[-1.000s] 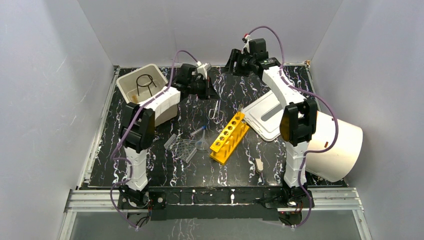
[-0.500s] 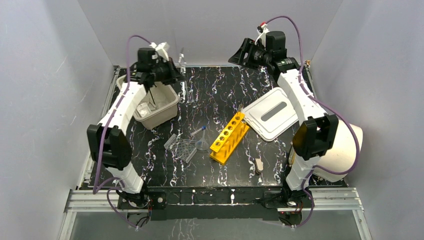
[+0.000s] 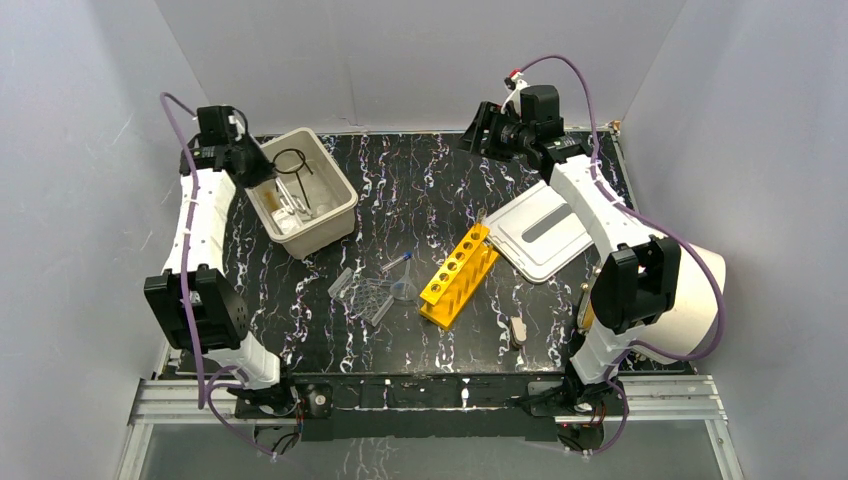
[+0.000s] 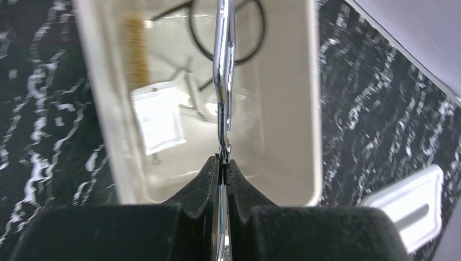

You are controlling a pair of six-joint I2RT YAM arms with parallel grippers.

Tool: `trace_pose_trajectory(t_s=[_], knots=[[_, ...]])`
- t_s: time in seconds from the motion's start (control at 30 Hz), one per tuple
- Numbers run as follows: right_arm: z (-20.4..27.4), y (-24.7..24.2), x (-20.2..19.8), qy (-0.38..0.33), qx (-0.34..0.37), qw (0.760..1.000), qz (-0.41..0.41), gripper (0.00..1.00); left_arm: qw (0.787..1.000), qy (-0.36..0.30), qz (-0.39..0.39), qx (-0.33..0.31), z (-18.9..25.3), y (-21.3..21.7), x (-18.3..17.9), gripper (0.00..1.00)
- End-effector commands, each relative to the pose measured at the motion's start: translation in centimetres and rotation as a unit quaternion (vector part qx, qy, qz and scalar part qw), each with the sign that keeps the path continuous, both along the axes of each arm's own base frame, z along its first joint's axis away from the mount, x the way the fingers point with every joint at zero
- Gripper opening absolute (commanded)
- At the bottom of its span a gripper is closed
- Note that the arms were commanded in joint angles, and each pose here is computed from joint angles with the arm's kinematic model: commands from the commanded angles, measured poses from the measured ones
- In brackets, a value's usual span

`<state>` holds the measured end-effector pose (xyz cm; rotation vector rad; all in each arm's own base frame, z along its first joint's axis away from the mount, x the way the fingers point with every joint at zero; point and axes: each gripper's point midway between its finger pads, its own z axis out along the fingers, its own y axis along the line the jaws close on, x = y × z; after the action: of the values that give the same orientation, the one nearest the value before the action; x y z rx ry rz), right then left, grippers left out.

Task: Organize the chemistry lab equipment

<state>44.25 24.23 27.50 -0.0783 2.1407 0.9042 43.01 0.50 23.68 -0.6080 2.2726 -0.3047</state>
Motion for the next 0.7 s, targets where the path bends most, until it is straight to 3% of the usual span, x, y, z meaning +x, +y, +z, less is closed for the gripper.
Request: trace_pose_trajectory(t_s=[0.0, 0.27, 0.67], knots=[[4.5, 0.3, -0.6, -0.071, 0.012, 0.997, 0.000, 0.70, 0.998, 0.023, 0.056, 0.029, -0.2, 3.8, -1.2, 0.00], [4.0, 0.6, -0.6, -0.067, 0.012, 0.998, -0.003, 0.70, 0.997, 0.075, 0.017, -0.008, -4.9, 2.9, 0.6, 0.00], [1.9, 1.4, -0.6, -0.045, 0.016, 0.999, -0.001, 0.69, 0.987, 0.151, 0.051, 0.033, -9.9, 5.1, 2.4, 0.00]])
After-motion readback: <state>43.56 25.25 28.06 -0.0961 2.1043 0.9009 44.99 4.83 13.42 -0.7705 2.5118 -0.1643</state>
